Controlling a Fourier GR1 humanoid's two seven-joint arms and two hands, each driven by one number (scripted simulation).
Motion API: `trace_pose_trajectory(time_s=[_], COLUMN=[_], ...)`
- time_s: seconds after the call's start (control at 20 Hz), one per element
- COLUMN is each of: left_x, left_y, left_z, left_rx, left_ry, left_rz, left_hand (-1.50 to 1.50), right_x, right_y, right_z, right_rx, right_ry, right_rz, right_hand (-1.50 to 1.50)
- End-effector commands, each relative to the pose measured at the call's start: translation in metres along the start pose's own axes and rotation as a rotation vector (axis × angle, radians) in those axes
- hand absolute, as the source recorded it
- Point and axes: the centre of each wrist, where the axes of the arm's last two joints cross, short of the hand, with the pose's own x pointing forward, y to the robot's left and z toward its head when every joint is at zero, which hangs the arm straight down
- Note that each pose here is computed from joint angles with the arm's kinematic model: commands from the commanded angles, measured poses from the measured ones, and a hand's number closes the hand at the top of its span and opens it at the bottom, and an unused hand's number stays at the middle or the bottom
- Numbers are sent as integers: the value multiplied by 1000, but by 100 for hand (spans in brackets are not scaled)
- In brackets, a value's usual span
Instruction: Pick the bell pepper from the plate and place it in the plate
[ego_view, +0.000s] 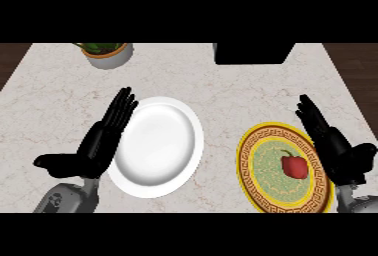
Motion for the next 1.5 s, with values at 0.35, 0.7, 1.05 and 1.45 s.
trace_pose_trajectory(time_s=[0.35,0.7,1.05,1.45], left_x=[-27,-32,-49,-39], left_y=[74,92,87,102], left_z=[40,41,48,47], left_rx=[228,250,255,266], left_ry=[218,227,256,237], left_rz=[-232,-237,-225,-245], left_hand=[0,0,0,0], right_x=[1,-64,-74,-89], right_y=[-44,114,98,86], right_z=[-18,7,49,103], right_rx=[-484,-666,-836,-750], right_ry=[-206,-399,-357,15], right_rz=[600,438,578,797], right_hand=[150,-150,-150,-150])
